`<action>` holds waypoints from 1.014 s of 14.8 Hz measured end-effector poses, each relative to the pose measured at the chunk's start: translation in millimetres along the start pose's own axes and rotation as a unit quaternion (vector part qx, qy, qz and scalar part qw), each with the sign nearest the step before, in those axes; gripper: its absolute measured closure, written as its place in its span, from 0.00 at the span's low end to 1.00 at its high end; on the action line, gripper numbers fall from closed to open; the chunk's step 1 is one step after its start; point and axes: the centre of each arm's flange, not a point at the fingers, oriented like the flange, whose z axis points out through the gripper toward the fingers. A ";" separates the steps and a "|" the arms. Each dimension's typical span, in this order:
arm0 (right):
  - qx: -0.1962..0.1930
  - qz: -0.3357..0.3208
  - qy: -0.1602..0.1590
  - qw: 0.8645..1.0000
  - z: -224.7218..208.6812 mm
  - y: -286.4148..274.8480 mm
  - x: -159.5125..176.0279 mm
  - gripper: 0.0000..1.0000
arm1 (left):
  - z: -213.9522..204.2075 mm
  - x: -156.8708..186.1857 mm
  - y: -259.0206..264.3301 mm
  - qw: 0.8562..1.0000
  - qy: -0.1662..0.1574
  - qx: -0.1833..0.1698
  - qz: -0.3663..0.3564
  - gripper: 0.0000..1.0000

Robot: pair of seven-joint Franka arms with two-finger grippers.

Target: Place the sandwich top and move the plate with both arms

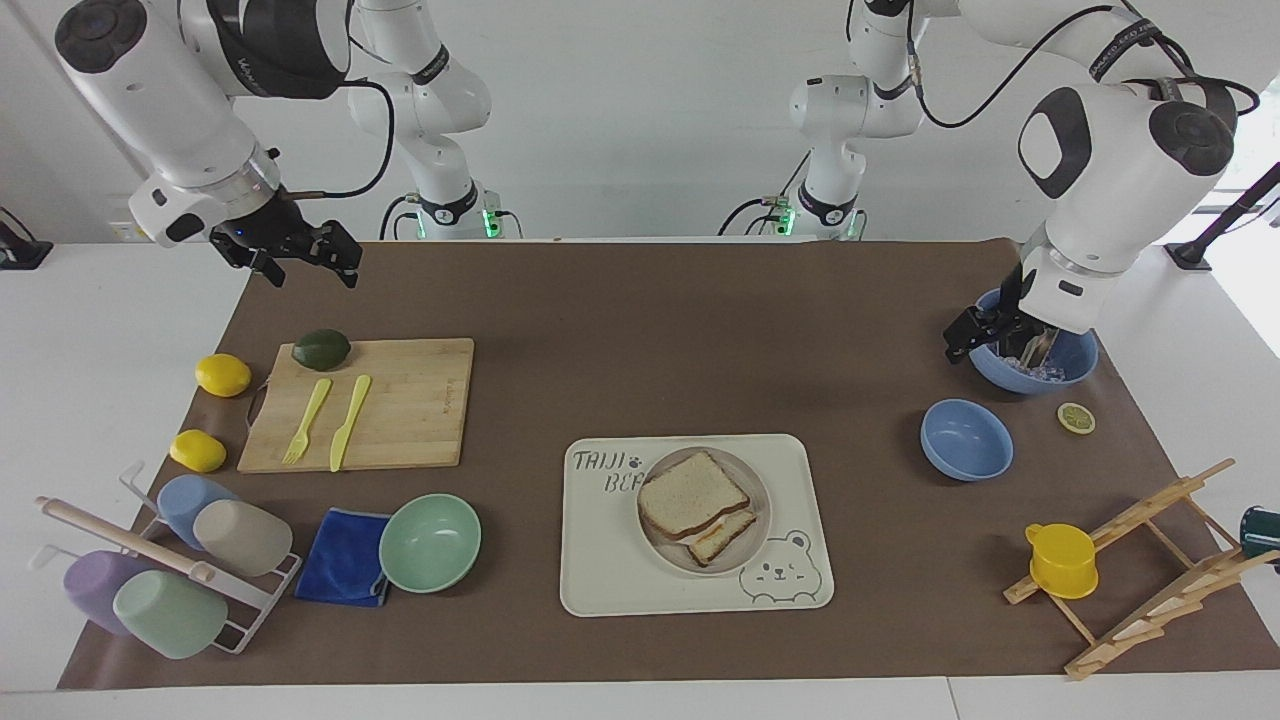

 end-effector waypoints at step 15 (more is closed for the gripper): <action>0.000 0.000 0.000 1.000 0.0 0.0 0.0 0.00 | -33.3 -35.8 -43.5 1.000 0.010 -0.009 -0.005 0.00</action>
